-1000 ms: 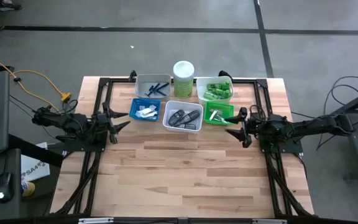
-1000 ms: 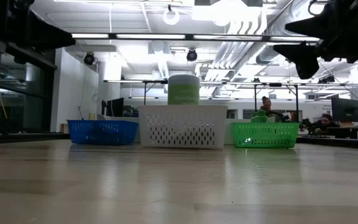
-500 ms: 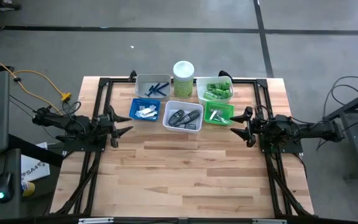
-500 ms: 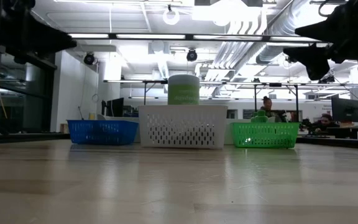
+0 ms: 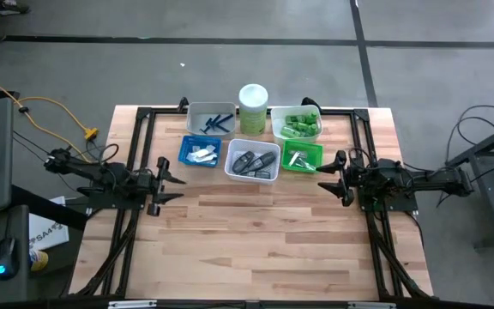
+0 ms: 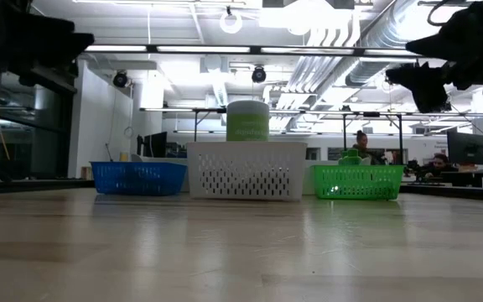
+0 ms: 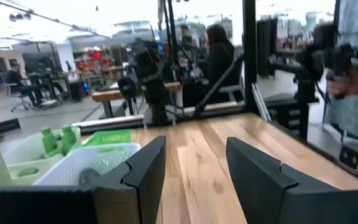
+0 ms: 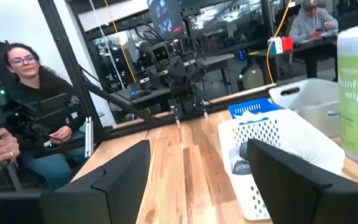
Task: Pick & Place Travel size toiletries
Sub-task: Return to Home Position
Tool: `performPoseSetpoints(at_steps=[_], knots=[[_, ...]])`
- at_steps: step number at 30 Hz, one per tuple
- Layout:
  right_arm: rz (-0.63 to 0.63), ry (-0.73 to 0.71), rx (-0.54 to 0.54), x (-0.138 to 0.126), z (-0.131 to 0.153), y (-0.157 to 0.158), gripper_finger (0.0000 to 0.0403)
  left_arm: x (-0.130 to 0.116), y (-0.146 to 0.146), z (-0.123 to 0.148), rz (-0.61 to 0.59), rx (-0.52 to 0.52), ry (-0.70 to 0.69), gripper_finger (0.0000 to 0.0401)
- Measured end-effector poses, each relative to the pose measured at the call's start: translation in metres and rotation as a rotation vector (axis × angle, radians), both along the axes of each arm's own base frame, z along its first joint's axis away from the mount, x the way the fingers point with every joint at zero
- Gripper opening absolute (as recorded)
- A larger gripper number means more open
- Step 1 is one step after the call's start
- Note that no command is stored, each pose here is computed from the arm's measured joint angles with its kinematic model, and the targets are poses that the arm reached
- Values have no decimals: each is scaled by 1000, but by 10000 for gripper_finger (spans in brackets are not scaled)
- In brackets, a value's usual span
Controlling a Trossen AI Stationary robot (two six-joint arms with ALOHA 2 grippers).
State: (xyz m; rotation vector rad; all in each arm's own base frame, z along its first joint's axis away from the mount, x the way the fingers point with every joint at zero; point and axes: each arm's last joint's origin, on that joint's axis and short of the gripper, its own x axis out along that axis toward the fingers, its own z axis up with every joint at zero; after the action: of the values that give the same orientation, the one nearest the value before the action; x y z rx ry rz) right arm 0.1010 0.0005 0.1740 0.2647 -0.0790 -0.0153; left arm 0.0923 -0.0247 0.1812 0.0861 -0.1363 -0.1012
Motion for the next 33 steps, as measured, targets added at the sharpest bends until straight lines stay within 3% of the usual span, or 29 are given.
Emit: performPoseSetpoints(at_steps=[7,17,33], knots=[[-3,31,2,0,-3,0,262,1,0,-8,-2,29,74,168],[-6,77,1,0,-8,0,262,1,-1,-10,-22,-25,100,168],[-6,77,1,0,-8,0,262,2,-1,-10,-19,-26,101,168]])
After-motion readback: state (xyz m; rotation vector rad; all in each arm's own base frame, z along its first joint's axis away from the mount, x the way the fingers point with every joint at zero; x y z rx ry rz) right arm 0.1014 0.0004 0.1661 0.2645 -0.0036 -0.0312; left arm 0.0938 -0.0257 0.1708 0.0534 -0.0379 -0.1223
